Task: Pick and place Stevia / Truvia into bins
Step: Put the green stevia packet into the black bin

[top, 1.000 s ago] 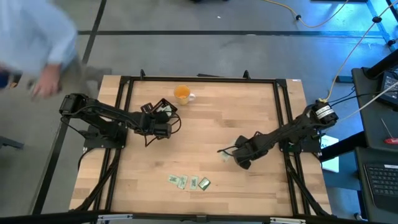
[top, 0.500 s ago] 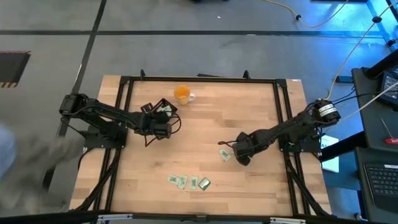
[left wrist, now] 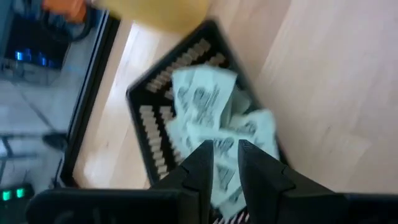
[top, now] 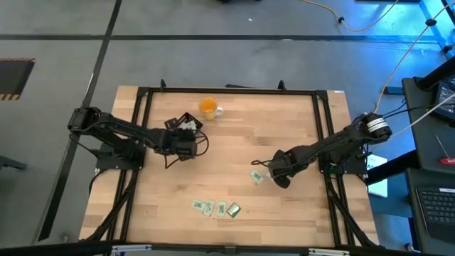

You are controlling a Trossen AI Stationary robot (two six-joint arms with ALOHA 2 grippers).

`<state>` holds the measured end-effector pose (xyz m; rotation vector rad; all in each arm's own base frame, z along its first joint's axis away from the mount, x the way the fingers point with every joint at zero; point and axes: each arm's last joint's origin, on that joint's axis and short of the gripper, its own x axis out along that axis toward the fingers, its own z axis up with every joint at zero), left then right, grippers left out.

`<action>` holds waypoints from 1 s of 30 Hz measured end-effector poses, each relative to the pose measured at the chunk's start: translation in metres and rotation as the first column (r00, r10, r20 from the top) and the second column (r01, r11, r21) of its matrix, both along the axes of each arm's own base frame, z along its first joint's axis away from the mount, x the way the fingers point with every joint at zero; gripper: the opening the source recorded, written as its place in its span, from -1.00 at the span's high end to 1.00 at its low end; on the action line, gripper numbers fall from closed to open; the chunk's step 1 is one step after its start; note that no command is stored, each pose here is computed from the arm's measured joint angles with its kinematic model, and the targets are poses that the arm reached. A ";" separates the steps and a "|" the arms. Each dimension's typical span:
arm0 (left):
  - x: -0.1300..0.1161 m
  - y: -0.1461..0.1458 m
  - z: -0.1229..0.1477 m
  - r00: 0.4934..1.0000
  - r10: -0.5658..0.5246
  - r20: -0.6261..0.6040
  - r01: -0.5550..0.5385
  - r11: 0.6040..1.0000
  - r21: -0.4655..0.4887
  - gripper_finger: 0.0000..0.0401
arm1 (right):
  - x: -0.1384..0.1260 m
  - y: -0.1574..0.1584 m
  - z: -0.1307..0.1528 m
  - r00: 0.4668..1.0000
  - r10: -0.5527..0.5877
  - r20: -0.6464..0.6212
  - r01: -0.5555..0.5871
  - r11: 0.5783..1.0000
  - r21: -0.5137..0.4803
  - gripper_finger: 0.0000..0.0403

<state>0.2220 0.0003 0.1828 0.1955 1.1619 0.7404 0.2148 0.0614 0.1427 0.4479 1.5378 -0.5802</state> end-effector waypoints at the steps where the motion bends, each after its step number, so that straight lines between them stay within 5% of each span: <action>1: 0.002 -0.001 0.000 1.000 -0.024 0.005 0.024 1.000 0.005 0.65 | 0.001 0.000 0.006 1.000 0.007 0.028 -0.007 1.000 0.009 0.99; 8: 0.022 -0.010 0.007 0.972 -0.207 0.108 0.202 0.978 0.057 0.65 | 0.017 0.005 0.046 0.954 0.088 0.288 -0.108 0.993 0.052 0.99; 11: 0.032 -0.014 0.013 0.940 -0.291 0.175 0.278 0.956 0.095 0.65 | 0.029 0.009 0.057 0.871 0.170 0.461 -0.216 0.975 0.051 0.99; 14: 0.043 -0.020 0.020 0.875 -0.425 0.229 0.409 0.905 0.118 0.65 | 0.045 0.014 0.071 0.730 0.224 0.645 -0.323 0.946 0.037 0.99; 19: 0.057 -0.033 0.033 0.678 -0.656 0.331 0.648 0.747 0.152 0.65 | 0.062 0.021 0.085 0.555 0.209 0.805 -0.396 0.918 0.035 0.99; 26: 0.067 -0.058 0.051 0.322 -0.805 0.499 0.839 0.487 0.244 0.62 | 0.070 0.019 0.080 0.538 0.202 0.818 -0.397 0.917 0.035 0.99; 30: 0.069 -0.069 0.054 0.209 -0.828 0.521 0.872 0.399 0.283 0.49 | 0.081 0.018 0.075 0.502 0.176 0.847 -0.441 0.894 0.075 0.99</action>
